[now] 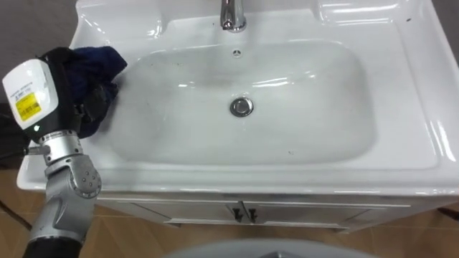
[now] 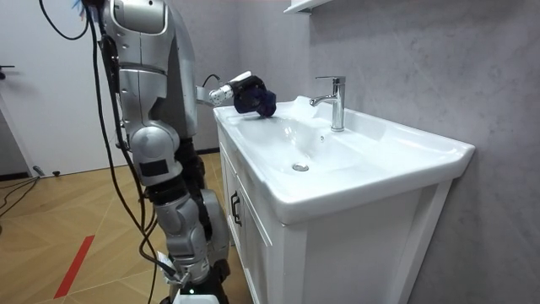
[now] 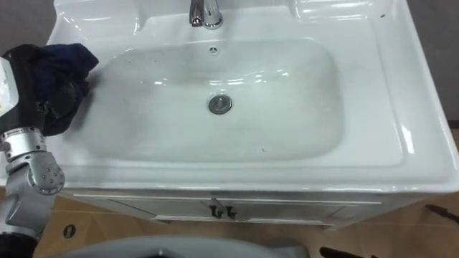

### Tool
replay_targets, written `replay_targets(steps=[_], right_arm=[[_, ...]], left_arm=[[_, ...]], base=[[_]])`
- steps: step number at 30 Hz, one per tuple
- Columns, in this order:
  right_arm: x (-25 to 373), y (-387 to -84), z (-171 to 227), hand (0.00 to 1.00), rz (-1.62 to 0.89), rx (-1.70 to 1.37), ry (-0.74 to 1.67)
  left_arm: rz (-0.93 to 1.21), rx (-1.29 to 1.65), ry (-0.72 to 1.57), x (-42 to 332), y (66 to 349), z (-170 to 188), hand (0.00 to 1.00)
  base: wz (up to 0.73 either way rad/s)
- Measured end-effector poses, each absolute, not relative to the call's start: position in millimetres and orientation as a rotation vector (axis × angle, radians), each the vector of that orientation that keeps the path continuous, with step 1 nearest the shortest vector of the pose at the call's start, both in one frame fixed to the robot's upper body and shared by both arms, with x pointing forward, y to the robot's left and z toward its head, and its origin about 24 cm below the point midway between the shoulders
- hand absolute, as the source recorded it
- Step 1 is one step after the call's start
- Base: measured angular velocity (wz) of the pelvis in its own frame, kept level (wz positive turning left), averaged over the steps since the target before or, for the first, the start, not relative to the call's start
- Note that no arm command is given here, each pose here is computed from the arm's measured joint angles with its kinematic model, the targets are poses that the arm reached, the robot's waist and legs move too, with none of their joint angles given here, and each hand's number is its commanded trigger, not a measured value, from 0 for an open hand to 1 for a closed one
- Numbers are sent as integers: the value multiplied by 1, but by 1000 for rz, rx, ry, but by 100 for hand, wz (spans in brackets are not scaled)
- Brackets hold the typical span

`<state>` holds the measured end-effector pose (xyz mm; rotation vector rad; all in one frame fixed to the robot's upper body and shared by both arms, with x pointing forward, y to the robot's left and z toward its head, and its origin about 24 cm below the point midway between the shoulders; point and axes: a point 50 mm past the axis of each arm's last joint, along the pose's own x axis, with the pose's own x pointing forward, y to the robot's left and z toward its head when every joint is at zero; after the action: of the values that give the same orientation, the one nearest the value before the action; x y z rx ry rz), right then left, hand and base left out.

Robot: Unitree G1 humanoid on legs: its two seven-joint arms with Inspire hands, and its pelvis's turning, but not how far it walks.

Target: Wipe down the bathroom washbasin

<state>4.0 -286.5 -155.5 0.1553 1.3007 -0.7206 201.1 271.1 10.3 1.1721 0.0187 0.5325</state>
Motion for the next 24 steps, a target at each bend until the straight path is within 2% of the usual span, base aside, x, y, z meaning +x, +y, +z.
replay_targets(steps=[18,20,21,22,24], right_arm=[[1,-286,-156,0,-678,123,1339],[0,-286,-156,0,-671,113,1349],[-1,-286,-156,0,-668,108,1352],[-1,-286,-156,0,-668,106,1355],[-2,-285,-156,0,-669,104,1365]], left_arm=[[502,1248,171,194,283,-6,100],[503,1251,203,193,287,-7,76],[508,1253,220,191,290,-8,22],[512,1258,242,190,292,-10,0],[497,1261,277,188,294,-14,0]], base=[[-1],[0],[0],[0],[0]])
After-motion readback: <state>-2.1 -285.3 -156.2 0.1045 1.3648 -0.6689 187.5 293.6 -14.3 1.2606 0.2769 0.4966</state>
